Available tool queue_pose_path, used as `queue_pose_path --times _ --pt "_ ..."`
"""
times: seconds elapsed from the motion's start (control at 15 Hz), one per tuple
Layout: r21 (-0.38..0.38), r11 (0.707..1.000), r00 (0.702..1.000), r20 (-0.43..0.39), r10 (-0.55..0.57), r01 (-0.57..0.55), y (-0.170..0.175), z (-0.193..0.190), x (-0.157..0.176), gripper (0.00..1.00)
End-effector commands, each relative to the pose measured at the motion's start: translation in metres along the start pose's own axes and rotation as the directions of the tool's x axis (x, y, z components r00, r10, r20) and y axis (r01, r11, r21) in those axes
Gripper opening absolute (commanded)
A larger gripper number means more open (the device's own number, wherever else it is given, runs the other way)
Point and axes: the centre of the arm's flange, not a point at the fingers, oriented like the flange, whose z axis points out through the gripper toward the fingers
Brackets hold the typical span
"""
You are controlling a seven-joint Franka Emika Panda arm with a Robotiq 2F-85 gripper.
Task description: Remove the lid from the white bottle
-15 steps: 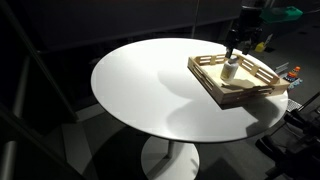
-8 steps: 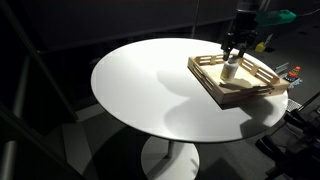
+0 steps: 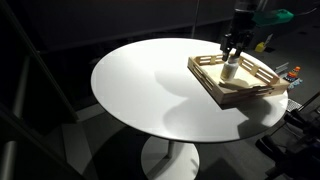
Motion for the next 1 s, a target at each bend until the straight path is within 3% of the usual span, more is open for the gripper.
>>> queue_pose_path --times 0.0,0.07,0.2,0.27,0.53,0.93 --pt "-0.022 1.000 1.000 -0.015 0.011 -0.011 -0.0013 -0.0044 0.0067 0.58" --pt "-0.024 1.000 1.000 -0.016 0.010 -0.010 -0.0009 -0.0045 0.0067 0.58" --pt "-0.027 1.000 1.000 -0.016 0.008 -0.009 0.0005 -0.0052 0.0069 0.47" --pt "-0.029 1.000 1.000 -0.017 0.008 -0.009 0.0013 -0.0055 0.0068 0.49" --pt "-0.032 0.999 1.000 -0.020 0.004 -0.004 0.0042 -0.0076 0.0066 0.36" --pt "-0.041 0.998 0.999 -0.023 -0.040 0.039 0.0059 -0.0106 0.0058 0.34"
